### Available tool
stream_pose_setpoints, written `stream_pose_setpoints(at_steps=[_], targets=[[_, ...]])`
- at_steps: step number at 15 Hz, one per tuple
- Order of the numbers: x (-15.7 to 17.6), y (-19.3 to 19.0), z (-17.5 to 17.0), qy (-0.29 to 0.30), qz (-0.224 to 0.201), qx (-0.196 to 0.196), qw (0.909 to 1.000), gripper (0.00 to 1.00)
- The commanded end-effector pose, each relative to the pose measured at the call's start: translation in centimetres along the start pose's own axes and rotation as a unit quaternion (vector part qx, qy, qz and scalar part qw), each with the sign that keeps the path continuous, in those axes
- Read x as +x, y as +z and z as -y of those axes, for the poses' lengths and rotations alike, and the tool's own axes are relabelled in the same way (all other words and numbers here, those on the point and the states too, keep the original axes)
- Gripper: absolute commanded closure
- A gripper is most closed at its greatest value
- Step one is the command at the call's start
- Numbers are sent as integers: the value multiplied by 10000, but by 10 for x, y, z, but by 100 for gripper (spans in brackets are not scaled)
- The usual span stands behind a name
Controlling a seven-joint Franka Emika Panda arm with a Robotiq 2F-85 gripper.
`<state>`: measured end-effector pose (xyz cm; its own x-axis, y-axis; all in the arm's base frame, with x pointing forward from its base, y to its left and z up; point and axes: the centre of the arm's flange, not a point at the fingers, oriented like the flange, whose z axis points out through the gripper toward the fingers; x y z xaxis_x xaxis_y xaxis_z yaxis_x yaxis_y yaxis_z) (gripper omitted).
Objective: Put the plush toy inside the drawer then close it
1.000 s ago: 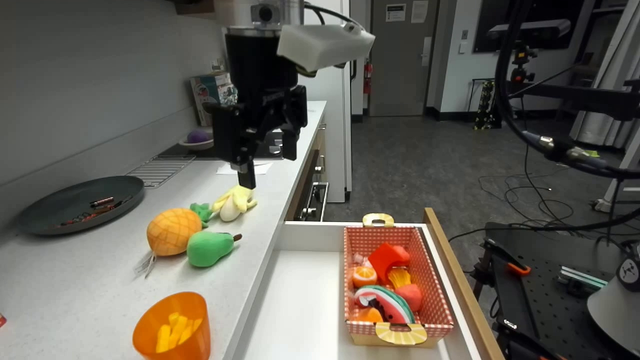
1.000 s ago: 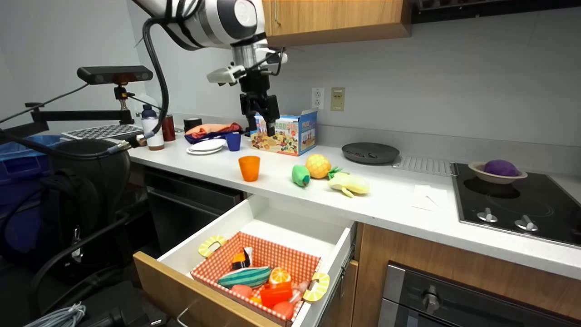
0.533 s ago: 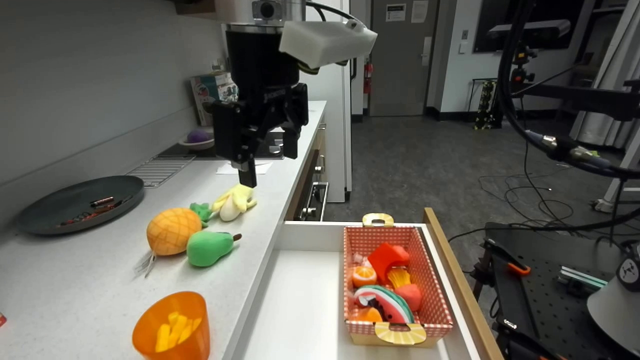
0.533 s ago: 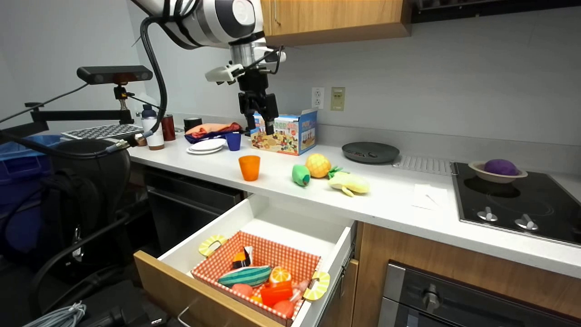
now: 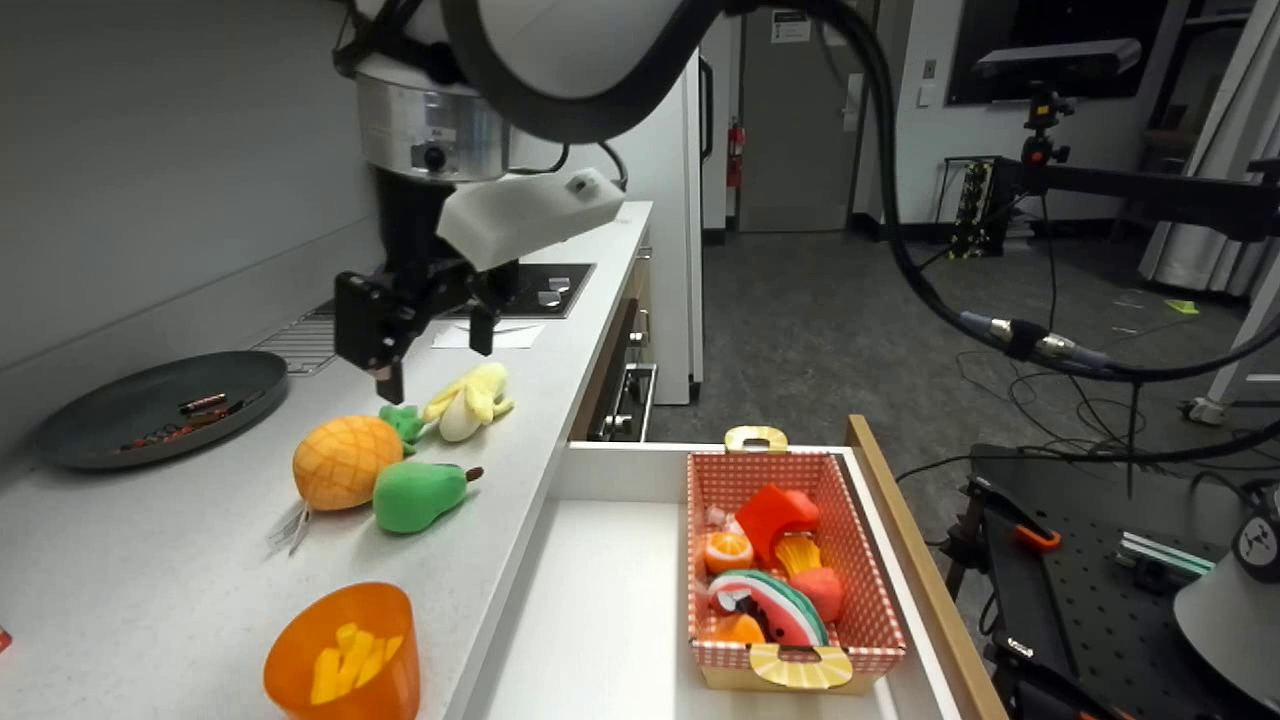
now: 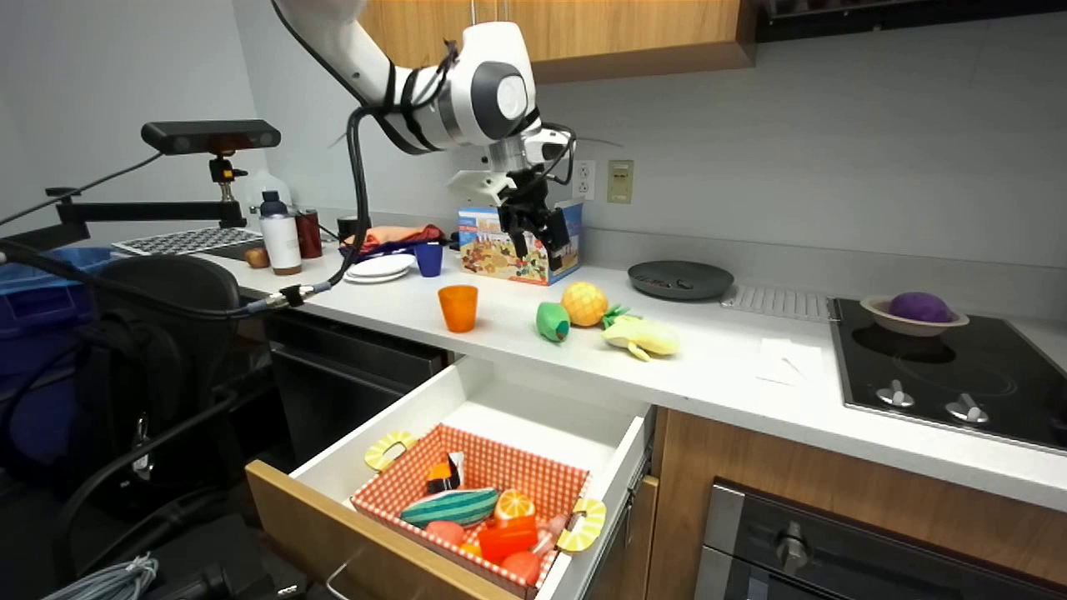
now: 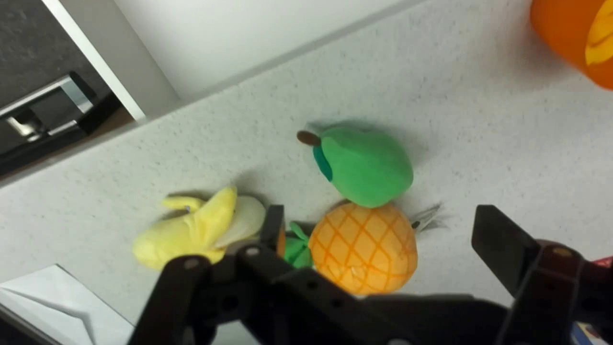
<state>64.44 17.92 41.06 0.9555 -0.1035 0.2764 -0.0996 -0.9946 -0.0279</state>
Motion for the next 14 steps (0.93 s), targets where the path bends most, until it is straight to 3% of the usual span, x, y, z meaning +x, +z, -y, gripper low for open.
stream_pose_setpoints(at_steps=[1, 7, 14], targets=[[68, 37, 34, -117, -515, 96, 9986, 0], [116, 81, 54, -210, -934, -149, 9953, 0], [130, 134, 41, -86, -701, -537, 9961, 0]])
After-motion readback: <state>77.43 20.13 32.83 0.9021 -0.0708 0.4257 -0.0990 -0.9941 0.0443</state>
